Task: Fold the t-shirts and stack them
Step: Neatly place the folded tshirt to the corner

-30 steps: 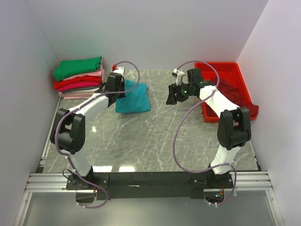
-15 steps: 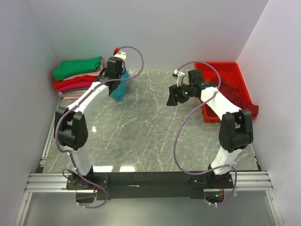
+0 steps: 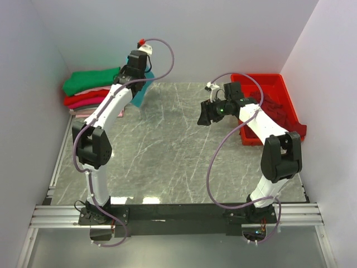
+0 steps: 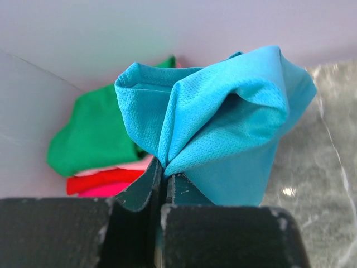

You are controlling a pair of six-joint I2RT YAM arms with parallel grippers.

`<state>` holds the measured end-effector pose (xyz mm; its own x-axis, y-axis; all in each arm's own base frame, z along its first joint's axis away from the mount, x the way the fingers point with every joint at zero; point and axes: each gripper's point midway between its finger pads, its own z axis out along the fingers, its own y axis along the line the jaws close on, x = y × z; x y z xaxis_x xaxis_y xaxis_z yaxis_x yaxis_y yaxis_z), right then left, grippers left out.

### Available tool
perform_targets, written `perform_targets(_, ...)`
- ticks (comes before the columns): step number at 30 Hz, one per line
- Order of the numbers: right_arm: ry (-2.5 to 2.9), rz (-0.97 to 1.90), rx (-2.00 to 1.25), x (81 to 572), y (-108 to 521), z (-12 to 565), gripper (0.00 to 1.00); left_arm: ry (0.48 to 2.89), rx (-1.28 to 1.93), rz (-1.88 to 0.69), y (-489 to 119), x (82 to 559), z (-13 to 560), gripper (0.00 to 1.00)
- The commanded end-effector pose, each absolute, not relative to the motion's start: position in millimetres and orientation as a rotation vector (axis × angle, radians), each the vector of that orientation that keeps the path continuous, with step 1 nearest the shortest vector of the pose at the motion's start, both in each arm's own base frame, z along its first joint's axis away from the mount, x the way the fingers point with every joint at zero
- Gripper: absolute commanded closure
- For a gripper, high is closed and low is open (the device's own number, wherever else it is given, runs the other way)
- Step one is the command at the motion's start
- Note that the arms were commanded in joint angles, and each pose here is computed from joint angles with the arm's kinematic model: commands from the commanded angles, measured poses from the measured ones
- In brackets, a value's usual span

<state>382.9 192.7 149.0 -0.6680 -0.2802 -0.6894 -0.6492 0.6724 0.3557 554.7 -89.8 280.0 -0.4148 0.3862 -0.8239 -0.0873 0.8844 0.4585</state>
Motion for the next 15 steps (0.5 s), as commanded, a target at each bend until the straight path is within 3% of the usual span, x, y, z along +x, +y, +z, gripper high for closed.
perform_targets(1,2.194,0.810,-0.749,380.6,197.8,171.1,0.29,1.828,0.157,0.568,-78.1,559.2,335.9,1.00)
perform_targets(15,2.183,0.820,-0.742,379.6,196.2,174.8,0.29,1.707,0.060,0.623,-46.9,553.2,400.9,1.00)
